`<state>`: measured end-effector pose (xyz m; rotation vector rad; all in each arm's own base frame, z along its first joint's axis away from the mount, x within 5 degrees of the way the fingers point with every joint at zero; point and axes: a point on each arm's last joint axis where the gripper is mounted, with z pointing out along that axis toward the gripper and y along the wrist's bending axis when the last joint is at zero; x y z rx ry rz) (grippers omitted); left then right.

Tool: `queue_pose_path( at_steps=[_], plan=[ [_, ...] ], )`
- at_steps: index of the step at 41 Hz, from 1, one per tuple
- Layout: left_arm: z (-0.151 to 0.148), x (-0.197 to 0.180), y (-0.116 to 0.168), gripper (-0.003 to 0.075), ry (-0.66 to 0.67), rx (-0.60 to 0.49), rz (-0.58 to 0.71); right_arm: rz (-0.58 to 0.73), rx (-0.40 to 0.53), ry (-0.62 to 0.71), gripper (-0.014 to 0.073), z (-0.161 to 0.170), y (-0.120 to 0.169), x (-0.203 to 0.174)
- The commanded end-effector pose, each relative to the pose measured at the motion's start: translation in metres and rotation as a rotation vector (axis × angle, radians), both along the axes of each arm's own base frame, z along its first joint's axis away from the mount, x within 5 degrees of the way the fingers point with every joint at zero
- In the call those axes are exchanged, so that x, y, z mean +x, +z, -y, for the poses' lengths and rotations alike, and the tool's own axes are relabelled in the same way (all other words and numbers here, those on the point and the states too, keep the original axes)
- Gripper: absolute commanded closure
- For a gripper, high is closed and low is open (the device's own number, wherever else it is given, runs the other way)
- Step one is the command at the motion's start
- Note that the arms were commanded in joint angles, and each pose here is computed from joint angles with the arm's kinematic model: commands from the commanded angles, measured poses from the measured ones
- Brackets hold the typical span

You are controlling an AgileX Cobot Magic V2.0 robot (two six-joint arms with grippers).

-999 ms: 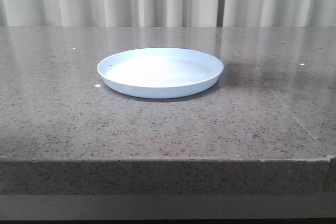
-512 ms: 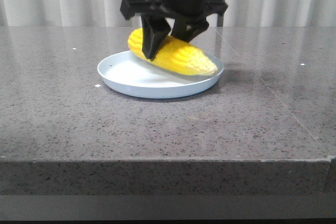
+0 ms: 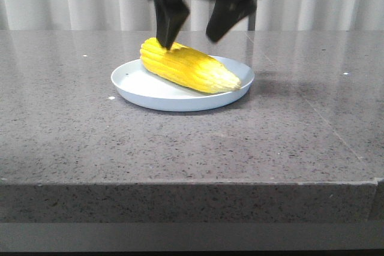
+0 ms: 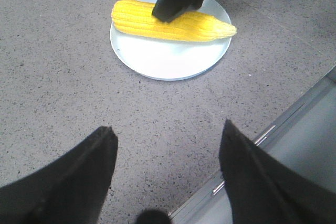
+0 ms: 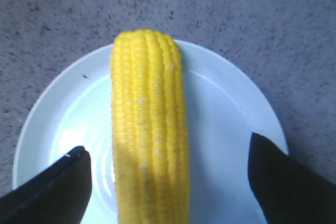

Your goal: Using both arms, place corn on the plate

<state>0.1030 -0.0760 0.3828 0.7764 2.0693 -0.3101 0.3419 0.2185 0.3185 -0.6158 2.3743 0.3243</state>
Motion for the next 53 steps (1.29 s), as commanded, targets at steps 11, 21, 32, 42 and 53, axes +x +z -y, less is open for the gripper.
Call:
queue_pose_path(
  at_steps=[11,21,32,42,53],
  plan=[
    [0.001,0.000,0.013,0.0302,-0.001,-0.062,0.069,0.311,0.127,0.039,-0.0033,0.061,0.114,-0.096],
    [0.001,0.000,0.013,0.0302,-0.001,-0.062,0.069,0.378,0.152,0.044,-0.0033,0.105,0.122,-0.166],
    [0.001,0.000,0.013,0.0302,-0.001,-0.062,0.069,0.393,0.159,0.046,-0.0033,0.142,0.106,-0.225],
    [0.002,0.001,0.013,0.0302,-0.001,-0.063,0.071,0.414,0.153,0.043,-0.0032,0.167,0.087,-0.262],
    [0.002,0.001,0.013,0.0354,-0.001,-0.063,0.071,0.415,0.151,0.043,0.0245,0.174,0.082,-0.274]
  ],
)
